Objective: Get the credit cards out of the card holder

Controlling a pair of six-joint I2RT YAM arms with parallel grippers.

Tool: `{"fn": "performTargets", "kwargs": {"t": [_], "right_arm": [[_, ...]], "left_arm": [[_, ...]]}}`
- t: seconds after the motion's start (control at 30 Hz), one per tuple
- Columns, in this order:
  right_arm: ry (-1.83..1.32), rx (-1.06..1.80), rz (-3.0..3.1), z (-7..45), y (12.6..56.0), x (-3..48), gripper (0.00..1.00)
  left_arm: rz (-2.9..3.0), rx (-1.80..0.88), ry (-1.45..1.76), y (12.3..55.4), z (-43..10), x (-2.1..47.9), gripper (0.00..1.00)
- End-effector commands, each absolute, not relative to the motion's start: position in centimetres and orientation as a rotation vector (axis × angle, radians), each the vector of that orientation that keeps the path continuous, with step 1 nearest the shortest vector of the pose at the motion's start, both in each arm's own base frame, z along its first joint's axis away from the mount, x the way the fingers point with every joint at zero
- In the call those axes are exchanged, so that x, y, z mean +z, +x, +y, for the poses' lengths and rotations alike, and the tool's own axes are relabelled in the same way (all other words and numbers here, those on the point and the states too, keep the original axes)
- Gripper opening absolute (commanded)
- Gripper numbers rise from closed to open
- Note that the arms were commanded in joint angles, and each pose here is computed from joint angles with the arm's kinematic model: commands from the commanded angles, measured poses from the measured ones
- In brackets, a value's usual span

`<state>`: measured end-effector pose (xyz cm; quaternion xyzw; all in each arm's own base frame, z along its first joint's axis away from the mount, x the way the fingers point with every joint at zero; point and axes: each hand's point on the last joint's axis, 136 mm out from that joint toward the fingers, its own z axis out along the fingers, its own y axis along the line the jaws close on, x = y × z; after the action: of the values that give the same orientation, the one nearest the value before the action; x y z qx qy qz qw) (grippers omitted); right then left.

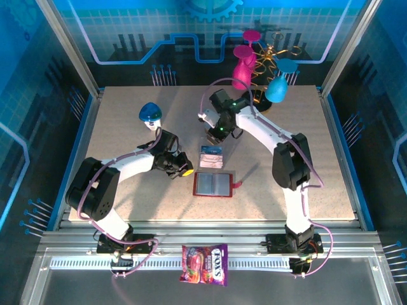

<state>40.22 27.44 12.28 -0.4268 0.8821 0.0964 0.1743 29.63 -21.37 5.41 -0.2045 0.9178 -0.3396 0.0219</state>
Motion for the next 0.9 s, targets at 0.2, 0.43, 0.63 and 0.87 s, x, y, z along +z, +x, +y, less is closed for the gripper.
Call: {"fn": "performTargets", "kwargs": {"t": [0.2,0.43,0.63,0.87], "right_arm": [[-0.802,0.531,2.557,28.4,37.8,14.6,0.24],[-0.565,0.780,2.647,29.6,33.7,13.7,0.20],[-0.458,0.905,2.766,30.8,29.4,11.7,0.14],[-0.403,1.071,2.899,31.9,24.4,9.0,0.20]], "left_arm": [[2.875,-1.114,-0.619,28.8,-22.4,4.9,0.10],[2.931,-1.116,-0.588,27.6,-23.0,3.8,0.09],[2.966,-1.103,-0.590,26.7,-22.8,2.7,0.09],[2.998,-1.103,-0.587,25.7,-22.7,1.8,0.08]]}}
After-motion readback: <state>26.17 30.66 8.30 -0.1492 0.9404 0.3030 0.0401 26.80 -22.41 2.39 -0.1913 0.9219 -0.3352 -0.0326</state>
